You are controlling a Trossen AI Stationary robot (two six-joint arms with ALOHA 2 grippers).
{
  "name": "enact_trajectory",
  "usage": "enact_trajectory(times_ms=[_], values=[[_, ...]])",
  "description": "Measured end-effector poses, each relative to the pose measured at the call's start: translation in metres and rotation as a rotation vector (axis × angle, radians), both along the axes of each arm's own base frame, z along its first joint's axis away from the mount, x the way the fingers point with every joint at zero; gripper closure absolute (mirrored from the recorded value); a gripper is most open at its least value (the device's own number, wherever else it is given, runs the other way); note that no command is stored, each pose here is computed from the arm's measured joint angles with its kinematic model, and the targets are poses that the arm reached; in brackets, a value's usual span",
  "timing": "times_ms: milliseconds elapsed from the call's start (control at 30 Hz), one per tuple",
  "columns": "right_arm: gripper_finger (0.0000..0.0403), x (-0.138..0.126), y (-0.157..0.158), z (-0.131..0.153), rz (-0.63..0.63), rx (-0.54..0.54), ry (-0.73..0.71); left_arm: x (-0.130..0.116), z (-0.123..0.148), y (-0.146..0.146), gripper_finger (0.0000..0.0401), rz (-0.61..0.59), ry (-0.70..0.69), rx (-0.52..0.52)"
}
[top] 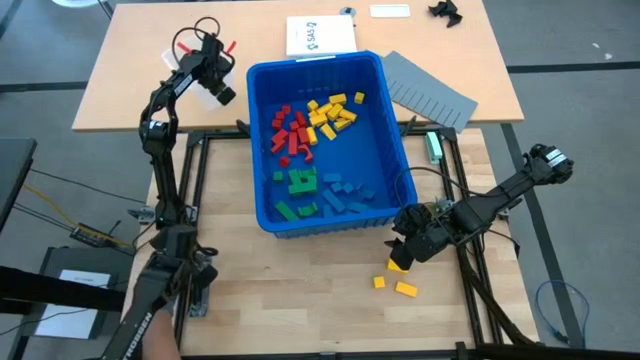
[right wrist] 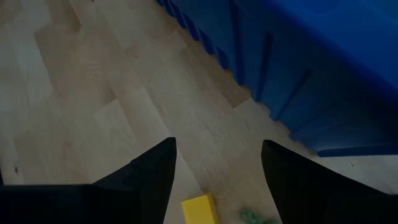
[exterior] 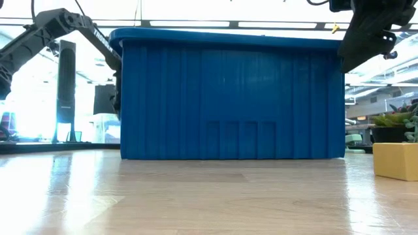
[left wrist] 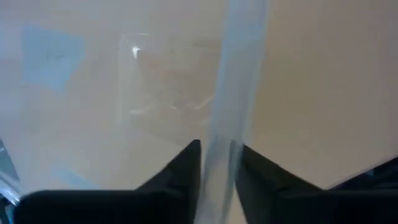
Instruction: Sort Items/Unsort Items
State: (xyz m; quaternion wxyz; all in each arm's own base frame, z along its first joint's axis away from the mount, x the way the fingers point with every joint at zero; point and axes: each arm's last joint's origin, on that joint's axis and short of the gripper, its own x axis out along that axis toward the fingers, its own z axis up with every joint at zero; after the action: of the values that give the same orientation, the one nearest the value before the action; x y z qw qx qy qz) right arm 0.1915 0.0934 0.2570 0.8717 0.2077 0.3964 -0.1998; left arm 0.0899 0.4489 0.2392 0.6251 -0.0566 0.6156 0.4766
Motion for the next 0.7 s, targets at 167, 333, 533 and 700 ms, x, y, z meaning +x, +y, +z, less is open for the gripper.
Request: enact_trajectory(times_ms=[167,333,533,700], values=[[0.0167,0.000,0.000,0.000,0.014,-0.011,0.005,0.005,-0.001,-0.002,0.0372,-0.016,0.028,-0.016],[0.0167,-0.001,0.000,0.000,0.010,-0.007,0.011,0.015,0.021,-0.005,0.0372,-0.037,0.087,0.032],[0.0167,-0.002,0.000,-0.001,0.014,0.006,0.032,0.028,0.092,-0.026,0.0372,-0.039,0.083,0.221],[0.0167,-0.003,0.000,-0.001,0.063,-0.002,0.056,0.040,0.153,-0.074,0.0372,-0.086,0.032,0.342]])
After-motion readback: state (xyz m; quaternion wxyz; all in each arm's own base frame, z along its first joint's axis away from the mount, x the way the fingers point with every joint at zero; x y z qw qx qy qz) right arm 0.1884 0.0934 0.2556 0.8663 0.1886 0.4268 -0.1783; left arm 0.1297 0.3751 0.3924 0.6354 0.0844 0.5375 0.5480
